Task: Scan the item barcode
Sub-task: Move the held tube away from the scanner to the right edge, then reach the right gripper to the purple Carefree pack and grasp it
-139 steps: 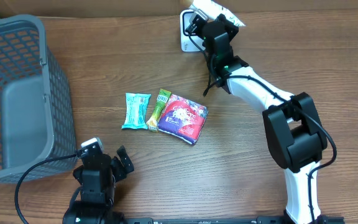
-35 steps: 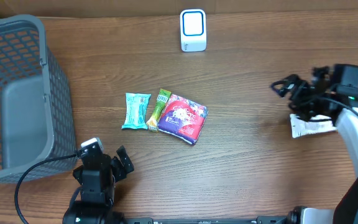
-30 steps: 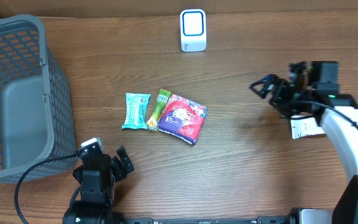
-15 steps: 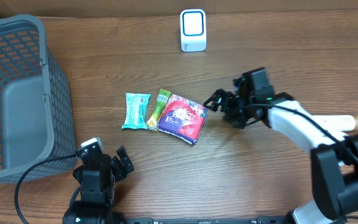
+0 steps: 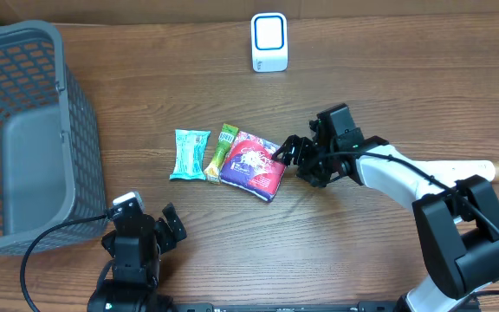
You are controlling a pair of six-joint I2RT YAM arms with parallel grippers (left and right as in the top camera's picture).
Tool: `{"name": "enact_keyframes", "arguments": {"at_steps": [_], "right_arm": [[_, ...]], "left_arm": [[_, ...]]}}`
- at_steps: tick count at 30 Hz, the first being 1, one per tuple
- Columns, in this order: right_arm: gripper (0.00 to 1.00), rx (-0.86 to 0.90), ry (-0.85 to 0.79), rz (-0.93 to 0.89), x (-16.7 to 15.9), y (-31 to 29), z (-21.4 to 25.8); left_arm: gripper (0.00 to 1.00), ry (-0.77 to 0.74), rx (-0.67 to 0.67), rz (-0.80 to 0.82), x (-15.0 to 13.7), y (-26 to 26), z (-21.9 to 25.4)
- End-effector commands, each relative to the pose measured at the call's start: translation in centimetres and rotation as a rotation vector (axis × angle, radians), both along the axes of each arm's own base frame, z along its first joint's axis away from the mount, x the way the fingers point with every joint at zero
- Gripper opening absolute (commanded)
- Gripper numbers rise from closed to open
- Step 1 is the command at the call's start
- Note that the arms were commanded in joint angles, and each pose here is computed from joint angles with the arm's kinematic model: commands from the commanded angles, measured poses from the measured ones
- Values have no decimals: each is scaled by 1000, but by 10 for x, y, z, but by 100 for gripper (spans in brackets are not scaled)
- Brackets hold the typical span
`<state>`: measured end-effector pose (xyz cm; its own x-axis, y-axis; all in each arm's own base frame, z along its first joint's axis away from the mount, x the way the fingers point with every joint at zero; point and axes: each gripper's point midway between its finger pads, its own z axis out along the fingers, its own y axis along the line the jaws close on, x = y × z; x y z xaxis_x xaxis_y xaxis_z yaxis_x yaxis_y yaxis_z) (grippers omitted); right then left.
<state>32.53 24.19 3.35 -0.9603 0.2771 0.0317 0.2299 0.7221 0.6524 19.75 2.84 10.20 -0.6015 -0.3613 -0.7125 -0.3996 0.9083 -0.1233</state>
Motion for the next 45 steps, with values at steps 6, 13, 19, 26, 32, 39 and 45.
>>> {"name": "enact_keyframes", "arguments": {"at_steps": [6, 13, 19, 26, 32, 39, 45], "right_arm": [[62, -26, -12, 8, -4, 5, -5], [47, -34, -25, 2, -1, 5, -5], [49, -63, 6, -81, 0, 6, -9], [49, -108, -4, -87, -12, 27, -16], [26, -111, 9, -89, -17, 32, -18], [4, -37, -33, 18, -11, 31, -2], [4, -136, -161, 34, 9, -10, 44]], "left_arm": [[100, -15, -3, 19, 0, 2, 1], [100, -15, -3, 19, 0, 2, 1], [99, -15, -3, 19, 0, 2, 1], [100, -15, -3, 19, 0, 2, 1], [99, -15, -3, 19, 0, 2, 1], [100, -15, -3, 19, 0, 2, 1], [100, -15, -3, 19, 0, 2, 1]]}}
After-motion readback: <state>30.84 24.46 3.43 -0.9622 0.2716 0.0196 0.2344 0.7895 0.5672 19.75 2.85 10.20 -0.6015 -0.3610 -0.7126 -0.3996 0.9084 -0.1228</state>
